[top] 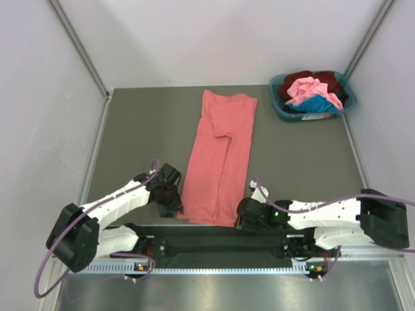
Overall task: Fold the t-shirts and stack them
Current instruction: Fold the tshirt
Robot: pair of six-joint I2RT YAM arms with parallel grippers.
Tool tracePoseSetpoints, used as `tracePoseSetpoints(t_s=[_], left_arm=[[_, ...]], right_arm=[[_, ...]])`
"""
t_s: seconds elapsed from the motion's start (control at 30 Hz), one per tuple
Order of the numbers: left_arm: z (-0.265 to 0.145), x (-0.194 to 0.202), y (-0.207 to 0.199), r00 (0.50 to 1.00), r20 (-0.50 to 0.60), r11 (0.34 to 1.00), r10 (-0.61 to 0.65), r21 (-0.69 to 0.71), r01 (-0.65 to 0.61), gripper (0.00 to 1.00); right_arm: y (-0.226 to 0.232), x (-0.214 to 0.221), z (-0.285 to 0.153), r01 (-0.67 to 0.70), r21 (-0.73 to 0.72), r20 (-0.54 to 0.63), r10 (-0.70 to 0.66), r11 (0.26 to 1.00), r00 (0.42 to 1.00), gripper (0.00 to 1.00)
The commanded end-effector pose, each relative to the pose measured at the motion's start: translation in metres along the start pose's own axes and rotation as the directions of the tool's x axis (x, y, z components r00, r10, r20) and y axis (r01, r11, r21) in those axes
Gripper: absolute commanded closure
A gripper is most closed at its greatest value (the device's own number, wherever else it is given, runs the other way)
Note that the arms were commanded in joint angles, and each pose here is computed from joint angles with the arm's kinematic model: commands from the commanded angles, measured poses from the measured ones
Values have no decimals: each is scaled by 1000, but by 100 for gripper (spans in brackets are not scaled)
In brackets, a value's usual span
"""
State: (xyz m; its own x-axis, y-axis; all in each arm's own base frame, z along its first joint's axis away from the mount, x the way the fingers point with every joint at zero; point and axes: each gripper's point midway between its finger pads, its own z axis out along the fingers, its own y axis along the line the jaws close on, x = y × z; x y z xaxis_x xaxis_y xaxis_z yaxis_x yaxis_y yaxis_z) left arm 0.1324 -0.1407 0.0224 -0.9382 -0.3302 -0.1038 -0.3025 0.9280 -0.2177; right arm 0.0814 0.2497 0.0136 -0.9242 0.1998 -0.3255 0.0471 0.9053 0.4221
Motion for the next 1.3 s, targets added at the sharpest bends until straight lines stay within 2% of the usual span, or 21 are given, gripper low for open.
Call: tracePoseSetpoints(t_s=[0.0, 0.1, 0.37, 0.53, 0.87, 1.0, 1.1, 1.13, 1.27], left_arm=[[2, 9, 5, 999, -29, 1000, -20, -9, 20, 51], [0, 5, 13, 1000, -2, 999, -13, -51, 12, 52], [-4, 1, 11, 1000, 14, 999, -22, -47, 23, 55], [-15, -14, 4, 997, 73, 999, -16, -43, 19, 54], [-6, 0, 2, 999, 18, 999, -31, -8, 31, 53], [-1, 4, 7, 999, 7, 999, -34, -19, 35, 59], [1, 4, 8, 999, 9, 999, -36, -19, 36, 70], [1, 4, 8, 999, 9, 999, -37, -17, 38, 78], [0, 5, 1, 999, 3, 999, -38, 21, 38, 94]], right_arm=[[3, -2, 0, -4, -24, 26, 5, 1000, 1000, 62], [3, -2, -3, -4, -32, 29, 5, 999, 1000, 63], [17, -8, -17, -25, -87, 37, 28, 996, 999, 63], [22, -12, -22, -38, -109, 46, 44, 993, 998, 62], [7, -3, -5, -33, -41, 32, 34, 999, 999, 58], [0, -3, -2, -32, -24, 41, 33, 999, 999, 59], [-1, -4, 0, -31, -20, 49, 32, 999, 998, 61], [-1, -4, 0, -28, -20, 48, 29, 999, 998, 63], [-5, -3, 2, -22, -9, 48, 23, 1000, 999, 72]])
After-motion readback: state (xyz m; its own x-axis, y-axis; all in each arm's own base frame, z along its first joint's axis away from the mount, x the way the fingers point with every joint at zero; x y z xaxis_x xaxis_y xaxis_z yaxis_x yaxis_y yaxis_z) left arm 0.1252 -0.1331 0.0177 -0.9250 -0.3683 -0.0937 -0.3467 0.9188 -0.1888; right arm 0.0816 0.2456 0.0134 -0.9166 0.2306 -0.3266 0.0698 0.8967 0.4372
